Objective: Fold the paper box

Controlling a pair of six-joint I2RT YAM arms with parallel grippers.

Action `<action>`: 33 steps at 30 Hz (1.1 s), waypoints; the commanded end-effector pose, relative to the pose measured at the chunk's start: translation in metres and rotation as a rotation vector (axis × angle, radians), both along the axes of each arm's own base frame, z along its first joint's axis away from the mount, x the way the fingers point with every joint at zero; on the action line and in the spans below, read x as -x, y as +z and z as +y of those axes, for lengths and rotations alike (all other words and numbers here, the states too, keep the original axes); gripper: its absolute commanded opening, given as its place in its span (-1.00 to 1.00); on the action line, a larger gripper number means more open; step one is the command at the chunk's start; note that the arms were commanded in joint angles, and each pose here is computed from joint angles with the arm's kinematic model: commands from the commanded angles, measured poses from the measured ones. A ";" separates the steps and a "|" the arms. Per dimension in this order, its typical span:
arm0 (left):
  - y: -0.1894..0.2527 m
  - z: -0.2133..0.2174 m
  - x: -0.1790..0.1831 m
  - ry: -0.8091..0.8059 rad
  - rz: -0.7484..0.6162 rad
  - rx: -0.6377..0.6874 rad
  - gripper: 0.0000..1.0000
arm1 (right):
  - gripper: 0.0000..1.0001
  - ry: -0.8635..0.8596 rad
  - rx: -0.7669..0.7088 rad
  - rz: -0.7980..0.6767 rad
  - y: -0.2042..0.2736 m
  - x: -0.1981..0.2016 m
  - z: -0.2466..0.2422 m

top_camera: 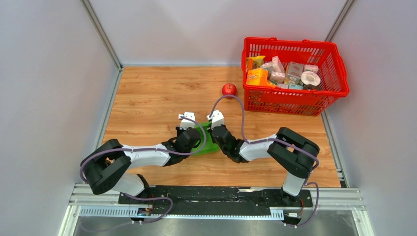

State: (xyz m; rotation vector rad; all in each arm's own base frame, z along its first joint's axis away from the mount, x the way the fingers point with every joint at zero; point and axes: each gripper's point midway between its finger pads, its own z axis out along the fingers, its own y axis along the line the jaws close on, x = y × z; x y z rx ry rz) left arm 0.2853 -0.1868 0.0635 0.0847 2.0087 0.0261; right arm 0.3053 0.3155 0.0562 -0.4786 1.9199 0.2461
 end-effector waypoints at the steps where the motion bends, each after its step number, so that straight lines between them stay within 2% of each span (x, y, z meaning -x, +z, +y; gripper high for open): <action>1: 0.004 -0.010 0.000 -0.021 -0.004 0.045 -1.00 | -0.95 -0.125 -0.134 -0.114 0.028 -0.015 0.022; 7: 0.004 -0.011 0.000 -0.023 -0.001 0.057 -1.00 | -1.00 -0.435 -0.066 -0.148 0.010 -0.013 0.000; 9: 0.002 -0.011 0.001 -0.019 0.002 0.058 -1.00 | -1.00 -0.532 -0.088 -0.151 0.007 -0.012 -0.004; 10: 0.001 -0.008 0.001 -0.010 0.003 0.052 -1.00 | -1.00 -0.549 -0.051 -0.134 0.005 -0.013 -0.005; 14: -0.001 -0.013 0.000 -0.020 0.012 0.070 -1.00 | -1.00 -0.542 -0.093 -0.110 0.000 -0.011 -0.003; 18: -0.009 -0.008 0.000 0.007 0.028 0.060 -1.00 | -0.97 -0.439 -0.080 -0.117 0.009 -0.006 -0.004; 21: -0.012 -0.010 0.000 -0.001 0.043 0.065 -1.00 | -0.66 -0.375 -0.097 -0.098 0.015 0.002 -0.011; 25: -0.015 -0.003 -0.002 0.025 0.051 0.062 -1.00 | -0.09 -0.307 -0.053 -0.028 0.012 0.020 -0.033; 27: -0.015 -0.004 -0.002 0.019 0.056 0.061 -1.00 | 0.14 -0.251 -0.118 0.009 0.028 0.029 -0.036; 28: -0.015 -0.003 -0.002 0.023 0.057 0.055 -1.00 | 0.34 -0.230 -0.097 0.050 0.021 0.037 -0.045; 30: -0.015 0.001 -0.002 0.036 0.059 0.050 -1.00 | 0.46 -0.170 -0.167 0.130 0.033 0.042 -0.047; 31: -0.015 0.000 -0.002 0.036 0.064 0.061 -1.00 | 0.58 -0.167 -0.136 0.198 0.028 0.046 -0.055; 32: -0.015 0.000 -0.003 0.035 0.064 0.068 -1.00 | 0.60 -0.199 -0.178 0.261 0.028 0.039 -0.065; 33: -0.013 -0.001 -0.002 0.029 0.064 0.072 -1.00 | 0.61 -0.111 -0.226 0.383 0.026 0.053 -0.056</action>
